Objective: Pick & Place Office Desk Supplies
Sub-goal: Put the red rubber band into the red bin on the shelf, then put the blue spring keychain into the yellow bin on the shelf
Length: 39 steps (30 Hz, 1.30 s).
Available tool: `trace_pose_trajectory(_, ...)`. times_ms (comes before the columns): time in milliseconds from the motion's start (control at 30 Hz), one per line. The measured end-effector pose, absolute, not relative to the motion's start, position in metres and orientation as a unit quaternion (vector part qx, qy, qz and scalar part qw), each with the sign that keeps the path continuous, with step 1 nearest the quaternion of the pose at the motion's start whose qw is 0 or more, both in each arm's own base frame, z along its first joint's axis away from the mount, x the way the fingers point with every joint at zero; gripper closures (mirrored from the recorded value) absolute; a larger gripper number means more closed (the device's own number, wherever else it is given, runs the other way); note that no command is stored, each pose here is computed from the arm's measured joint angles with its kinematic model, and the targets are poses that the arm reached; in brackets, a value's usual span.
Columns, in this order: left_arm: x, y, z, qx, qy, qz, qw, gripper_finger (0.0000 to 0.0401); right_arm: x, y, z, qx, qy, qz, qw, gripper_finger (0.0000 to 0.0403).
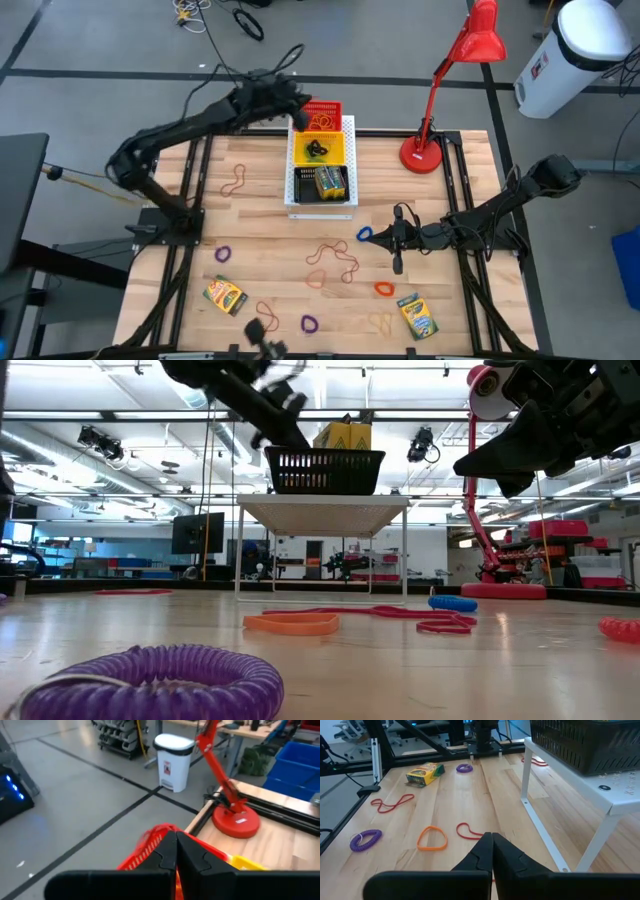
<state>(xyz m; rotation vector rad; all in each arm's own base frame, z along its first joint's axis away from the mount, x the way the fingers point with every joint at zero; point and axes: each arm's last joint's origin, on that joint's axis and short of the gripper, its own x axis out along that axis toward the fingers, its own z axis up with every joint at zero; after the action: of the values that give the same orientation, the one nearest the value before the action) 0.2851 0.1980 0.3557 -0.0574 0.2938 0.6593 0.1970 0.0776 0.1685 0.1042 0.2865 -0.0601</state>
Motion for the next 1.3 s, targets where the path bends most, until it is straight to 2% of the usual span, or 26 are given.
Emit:
trace_pose_trajectory(400, 0.322, 0.245, 0.315, -0.043, 0.209, 0.318, 0.924, 0.0389, 0.197, 0.078, 0.168, 0.052, 0.143, -0.030, 0.988, 0.0398)
trace_pose_trajectory(600, 0.320, 0.241, 0.316, -0.026, 0.231, 0.321, 0.918, 0.0343, 0.197, 0.078, 0.168, 0.052, 0.143, -0.030, 0.988, 0.0398)
trace_pose_trajectory(767, 0.313, 0.228, 0.333, -0.014, 0.225, 0.314, 0.922, 0.0298, 0.197, 0.078, 0.168, 0.052, 0.143, -0.030, 0.988, 0.0398)
trace_pose_trajectory(867, 0.306, 0.218, 0.340, -0.005, 0.244, 0.304, 0.921, 0.0287, 0.197, 0.078, 0.168, 0.052, 0.143, -0.030, 0.988, 0.0398)
trace_pose_trajectory(1133, 0.275, 0.169, 0.360, 0.074, 0.366, 0.241, 0.896, 0.0318, 0.197, 0.077, 0.168, 0.052, 0.143, -0.031, 0.988, 0.0398)
trace_pose_trajectory(1300, 0.245, 0.142, 0.372, 0.066, 0.360, 0.232, 0.901, 0.0348, 0.197, 0.077, 0.168, 0.052, 0.143, -0.031, 0.988, 0.0398)
